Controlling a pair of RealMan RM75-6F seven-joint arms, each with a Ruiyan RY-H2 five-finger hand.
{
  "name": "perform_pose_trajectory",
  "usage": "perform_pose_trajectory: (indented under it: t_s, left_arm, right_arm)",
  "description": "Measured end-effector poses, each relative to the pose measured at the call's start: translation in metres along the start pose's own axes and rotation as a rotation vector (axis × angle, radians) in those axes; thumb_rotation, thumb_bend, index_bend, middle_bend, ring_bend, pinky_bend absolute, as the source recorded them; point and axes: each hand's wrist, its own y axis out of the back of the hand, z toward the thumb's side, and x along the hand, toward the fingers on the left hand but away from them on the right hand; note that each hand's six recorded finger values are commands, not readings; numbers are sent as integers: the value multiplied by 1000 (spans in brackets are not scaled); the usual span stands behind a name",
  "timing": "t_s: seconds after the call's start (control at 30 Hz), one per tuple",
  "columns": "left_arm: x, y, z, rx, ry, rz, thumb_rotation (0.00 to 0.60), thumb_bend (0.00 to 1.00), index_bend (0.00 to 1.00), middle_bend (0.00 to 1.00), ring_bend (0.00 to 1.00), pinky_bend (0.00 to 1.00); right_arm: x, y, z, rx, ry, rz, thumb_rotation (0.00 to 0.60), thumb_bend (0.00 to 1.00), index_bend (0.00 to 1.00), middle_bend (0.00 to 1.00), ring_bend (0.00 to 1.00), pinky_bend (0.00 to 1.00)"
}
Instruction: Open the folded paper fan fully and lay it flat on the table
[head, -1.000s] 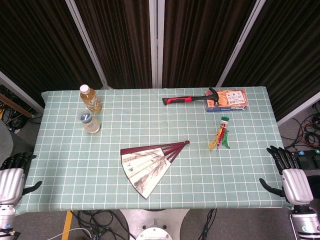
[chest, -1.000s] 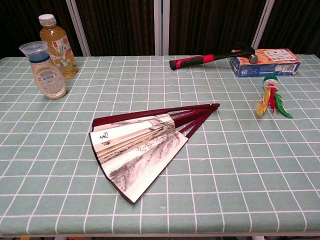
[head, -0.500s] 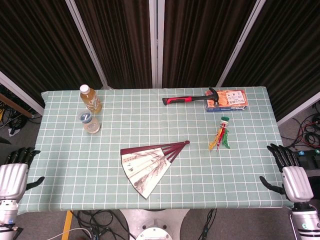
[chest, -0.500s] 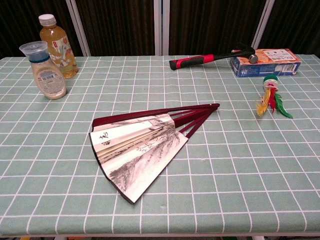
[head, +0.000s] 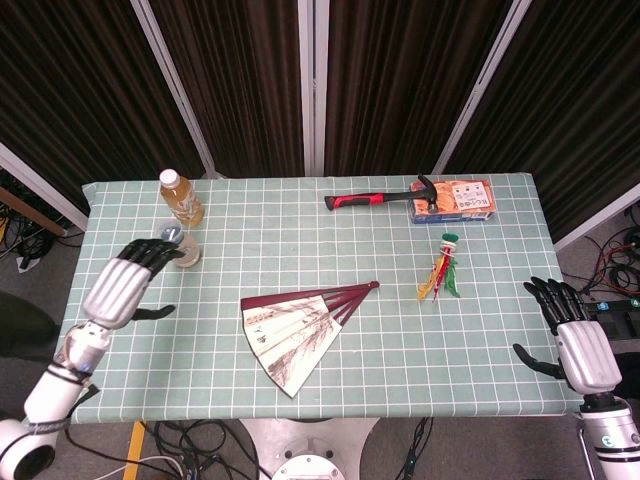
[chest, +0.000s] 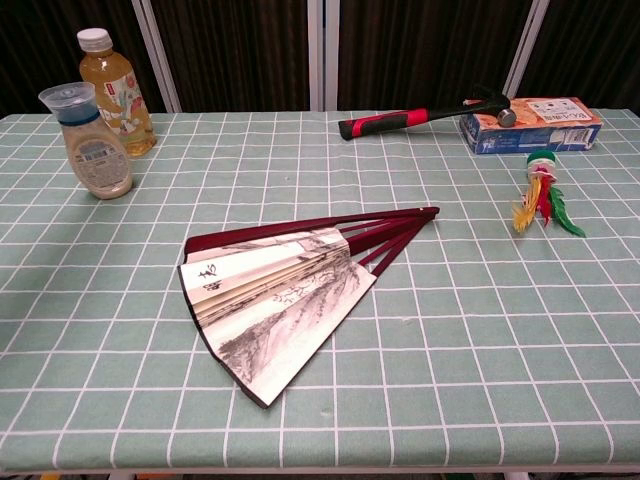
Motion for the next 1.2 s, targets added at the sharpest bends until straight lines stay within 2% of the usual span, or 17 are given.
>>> perform_pose_trajectory:
  t_s: [0.13,0.23,0.3,0.5,0.7,1.0,1.2]
  left_arm:
    - [47,-10,28,-104,-75,-87,600,19,214,265,222,318]
    - [78,-25,45,-136,-100,-169,600,140,230,301,277,365]
    - [95,-39,53,-161,-94,-233,600,190,239,315,310,396]
    - [130,-84,67,-254,-37,-411,600,200,240,321,315,417]
    - [154,-120,84,-270,-7,-529,600,201,240,325,315,418]
    - [164,-154,103,-240,17,-624,600,201,238,330,318,426]
    - [170,-162,109,-227,34,-655,600,207,238,337,335,428]
  right_arm:
    - [2,1,-2,10,-10,5,600,146,95,61,0,0]
    - [2,1,-2,12,-15,9,600,146,95,61,0,0]
    - [2,0,-3,12,-17,11,600,146,95,61,0,0]
    - [-1,-3,-5,12,-26,26,600,145,95,61,0,0]
    - [-3,-5,-7,13,-32,37,600,147,95,61,0,0]
    - [-1,-5,-12,14,-53,42,600,148,95,61,0,0]
    - [1,-5,-14,14,-62,43,600,148,95,61,0,0]
